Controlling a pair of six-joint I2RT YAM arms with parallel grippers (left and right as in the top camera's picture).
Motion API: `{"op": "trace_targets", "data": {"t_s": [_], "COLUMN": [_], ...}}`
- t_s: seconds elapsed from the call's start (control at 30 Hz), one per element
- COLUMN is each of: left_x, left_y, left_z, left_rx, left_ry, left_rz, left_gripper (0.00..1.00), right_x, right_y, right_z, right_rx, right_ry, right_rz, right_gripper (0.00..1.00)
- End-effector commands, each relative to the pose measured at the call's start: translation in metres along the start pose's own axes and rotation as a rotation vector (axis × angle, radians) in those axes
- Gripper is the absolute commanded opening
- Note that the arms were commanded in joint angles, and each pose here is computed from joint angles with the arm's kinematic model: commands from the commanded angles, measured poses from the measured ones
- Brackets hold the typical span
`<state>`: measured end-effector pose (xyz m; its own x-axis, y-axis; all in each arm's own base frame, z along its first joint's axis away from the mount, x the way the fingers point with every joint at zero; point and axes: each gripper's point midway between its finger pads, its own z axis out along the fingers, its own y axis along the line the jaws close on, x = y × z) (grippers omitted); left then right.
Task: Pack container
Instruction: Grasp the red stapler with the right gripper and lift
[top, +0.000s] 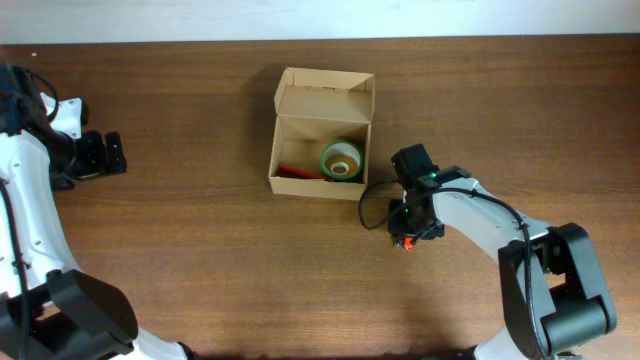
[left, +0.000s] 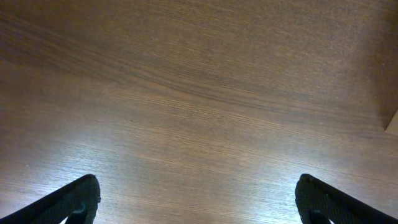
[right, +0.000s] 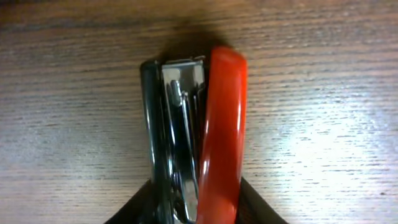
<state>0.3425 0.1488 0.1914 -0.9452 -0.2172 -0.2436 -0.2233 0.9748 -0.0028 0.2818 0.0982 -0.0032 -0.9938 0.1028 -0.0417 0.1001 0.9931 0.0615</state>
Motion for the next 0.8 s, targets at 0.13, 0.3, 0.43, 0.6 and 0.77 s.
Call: {"op": "trace_targets", "data": {"t_s": [0.13,0.3,0.43,0.6,0.77], "left_x": [-0.001,-0.001,-0.001,-0.001,-0.001], "left_y": [-0.001,-0.001,-0.001,-0.001,-0.001], "left_z": [-0.003,-0.003,-0.003,-0.003,-0.003], "left_rx": [0.007,0.007,0.007,0.007,0.007], "left_ry": [-0.013,-0.013,-0.013,-0.013,-0.013], "left_rz": [0.014,0.014,0.014,0.014,0.014], "left_gripper": [1.00,1.00,1.00,1.00,1.00], "right_x": [0.006,0.006,0.005,0.002,-0.016], "right_y": [-0.004,-0.004,-0.004,-0.002,0.001], "right_z": [0.005,0.005,0.005,-0.002,-0.028], "right_rx": [0.008,0.008,0.007,-0.004,0.007], "right_ry": [0.020,0.019,0.019,0.000,-0.061], "right_rz": [0.010,0.010,0.009,-0.018,-0.041], "right_gripper": [0.11,0.04,0.04,0.04,0.04]}}
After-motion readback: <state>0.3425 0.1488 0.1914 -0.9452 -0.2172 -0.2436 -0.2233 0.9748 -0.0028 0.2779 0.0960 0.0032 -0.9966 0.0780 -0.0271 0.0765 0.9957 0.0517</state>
